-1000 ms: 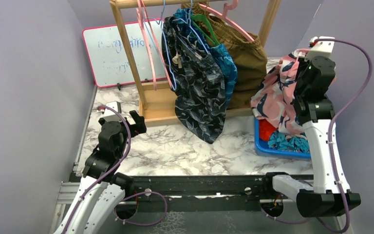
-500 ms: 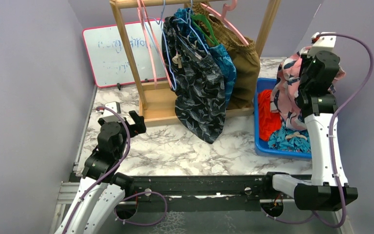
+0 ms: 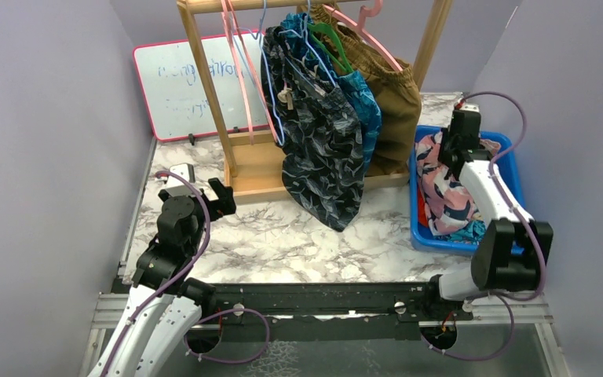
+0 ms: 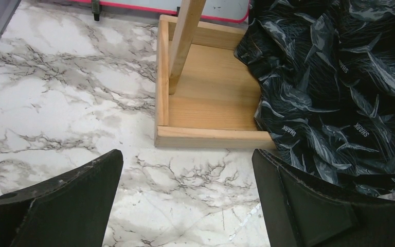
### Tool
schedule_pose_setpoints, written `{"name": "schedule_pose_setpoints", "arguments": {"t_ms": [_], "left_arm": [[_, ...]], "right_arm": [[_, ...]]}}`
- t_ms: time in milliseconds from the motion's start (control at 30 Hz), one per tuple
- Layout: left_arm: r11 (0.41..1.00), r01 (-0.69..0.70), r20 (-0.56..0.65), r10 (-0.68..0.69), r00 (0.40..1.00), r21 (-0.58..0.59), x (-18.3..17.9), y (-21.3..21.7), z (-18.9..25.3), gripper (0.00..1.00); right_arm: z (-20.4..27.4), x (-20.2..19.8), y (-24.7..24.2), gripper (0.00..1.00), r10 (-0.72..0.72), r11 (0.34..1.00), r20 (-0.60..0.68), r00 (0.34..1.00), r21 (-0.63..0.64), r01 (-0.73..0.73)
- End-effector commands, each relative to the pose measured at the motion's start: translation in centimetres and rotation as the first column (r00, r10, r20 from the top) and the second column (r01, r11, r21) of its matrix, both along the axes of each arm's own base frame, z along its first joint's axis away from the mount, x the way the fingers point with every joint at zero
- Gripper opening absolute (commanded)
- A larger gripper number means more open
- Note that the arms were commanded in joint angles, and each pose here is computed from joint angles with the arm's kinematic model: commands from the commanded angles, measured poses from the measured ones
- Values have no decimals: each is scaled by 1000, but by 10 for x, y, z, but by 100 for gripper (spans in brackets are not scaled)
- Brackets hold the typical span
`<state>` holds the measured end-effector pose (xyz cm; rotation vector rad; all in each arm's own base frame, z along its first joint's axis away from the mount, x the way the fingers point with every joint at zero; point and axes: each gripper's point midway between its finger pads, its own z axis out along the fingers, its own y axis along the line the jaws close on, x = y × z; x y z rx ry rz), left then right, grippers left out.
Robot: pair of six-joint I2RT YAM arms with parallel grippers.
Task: Remove the shorts from the hanger
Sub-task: Place the shorts in the basket.
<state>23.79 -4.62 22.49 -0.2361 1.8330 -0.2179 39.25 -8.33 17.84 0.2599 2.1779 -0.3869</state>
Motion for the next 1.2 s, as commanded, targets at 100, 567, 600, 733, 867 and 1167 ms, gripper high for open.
{"name": "schedule_pose_setpoints", "arguments": {"t_ms": [100, 567, 600, 733, 867, 1167], "left_arm": [[1000, 14, 29, -14, 999, -4, 0, -1, 4, 99], [1000, 20, 25, -20, 999, -4, 1, -2, 3, 99], [1000, 20, 25, -20, 999, -4, 1, -2, 3, 99], [1000, 20, 23, -20, 1000, -5, 1, -3, 3, 99], [1000, 22, 27, -22, 999, -7, 1, -3, 4, 99], [999, 35, 37, -34, 999, -15, -1, -5, 6, 99]], "right_arm": [[-76, 8, 22, 1, -4, 982, -87, 996, 187, 20], [-86, -6, 37, 15, 35, 965, -143, 989, 261, 4], [-71, -6, 36, 19, 43, 967, -128, 991, 255, -9], [-18, -9, 36, 69, 74, 974, -44, 996, 219, -62], [14, -30, 27, 78, 4, 981, -10, 1000, 192, -2], [45, -93, 58, 53, -42, 925, 182, 982, 379, -31]]}}
